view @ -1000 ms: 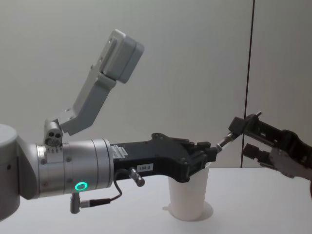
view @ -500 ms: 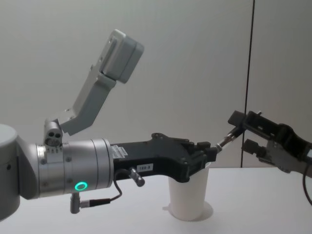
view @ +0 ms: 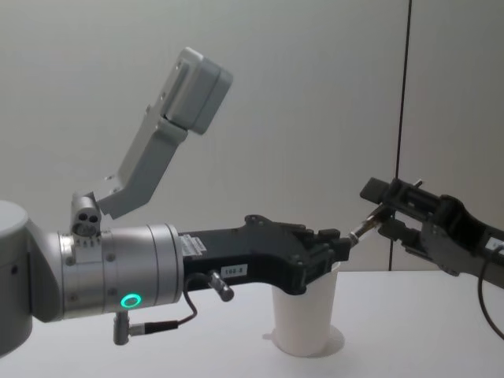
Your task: Place the pen into the pen holder.
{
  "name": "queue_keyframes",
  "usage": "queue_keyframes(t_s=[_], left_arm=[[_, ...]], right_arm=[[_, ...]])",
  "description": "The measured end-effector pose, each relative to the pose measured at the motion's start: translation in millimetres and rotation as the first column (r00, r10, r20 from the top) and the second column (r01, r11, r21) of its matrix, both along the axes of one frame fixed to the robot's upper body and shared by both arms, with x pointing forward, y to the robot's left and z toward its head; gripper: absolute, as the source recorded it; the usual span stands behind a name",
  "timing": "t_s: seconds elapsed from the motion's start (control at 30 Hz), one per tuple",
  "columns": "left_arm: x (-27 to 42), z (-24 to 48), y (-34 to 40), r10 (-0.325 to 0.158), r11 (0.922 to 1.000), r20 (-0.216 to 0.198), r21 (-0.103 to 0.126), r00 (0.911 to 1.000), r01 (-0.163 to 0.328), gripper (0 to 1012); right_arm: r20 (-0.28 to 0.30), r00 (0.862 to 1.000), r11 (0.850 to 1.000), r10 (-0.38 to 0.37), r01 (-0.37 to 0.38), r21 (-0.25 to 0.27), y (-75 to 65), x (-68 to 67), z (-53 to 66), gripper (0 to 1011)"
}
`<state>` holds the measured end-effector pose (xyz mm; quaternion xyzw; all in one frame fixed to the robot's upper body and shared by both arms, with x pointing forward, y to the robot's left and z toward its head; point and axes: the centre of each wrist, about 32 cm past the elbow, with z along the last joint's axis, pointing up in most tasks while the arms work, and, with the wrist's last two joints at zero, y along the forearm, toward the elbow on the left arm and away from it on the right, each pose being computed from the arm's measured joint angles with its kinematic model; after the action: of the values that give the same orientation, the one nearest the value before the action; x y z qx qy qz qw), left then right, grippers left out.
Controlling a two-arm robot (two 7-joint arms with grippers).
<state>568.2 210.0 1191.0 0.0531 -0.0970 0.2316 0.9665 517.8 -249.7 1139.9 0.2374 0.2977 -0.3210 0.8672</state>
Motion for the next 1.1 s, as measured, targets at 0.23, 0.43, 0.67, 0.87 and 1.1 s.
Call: queue_keyframes(t_s=[0.23,0.43,0.67,0.87,1.1], left_arm=[[0.0,0.0,0.0,0.000,1.0000,0.000,0.000,1.0000,0.000,129],[0.0,0.0,0.0,0.000,1.0000,0.000,0.000,1.0000,0.000,129],[0.0,0.0,0.0,0.000,1.0000,0.000,0.000,1.0000,0.000,129],[0.0,0.0,0.0,0.000,1.0000,0.000,0.000,1.0000,0.000,129],[0.0,0.0,0.0,0.000,1.0000,0.000,0.000,1.0000,0.000,129]], right_arm=[[0.000,1.000,1.000,0.008,-0.008,0.005,2.1,0.7,-0.3,611],[0.000,1.000,1.000,0.017,-0.017,0.010,3.3,0.9,-0.6,388],[-0.001,1.000,1.000,0.021,-0.021,0.014,3.6,1.0,-0.6,203],[-0.001,1.000,1.000,0.025,-0.025,0.019,3.6,1.3,-0.3,132],[-0.002,1.000,0.999,0.027,-0.027,0.020,3.3,1.6,0.0,132]])
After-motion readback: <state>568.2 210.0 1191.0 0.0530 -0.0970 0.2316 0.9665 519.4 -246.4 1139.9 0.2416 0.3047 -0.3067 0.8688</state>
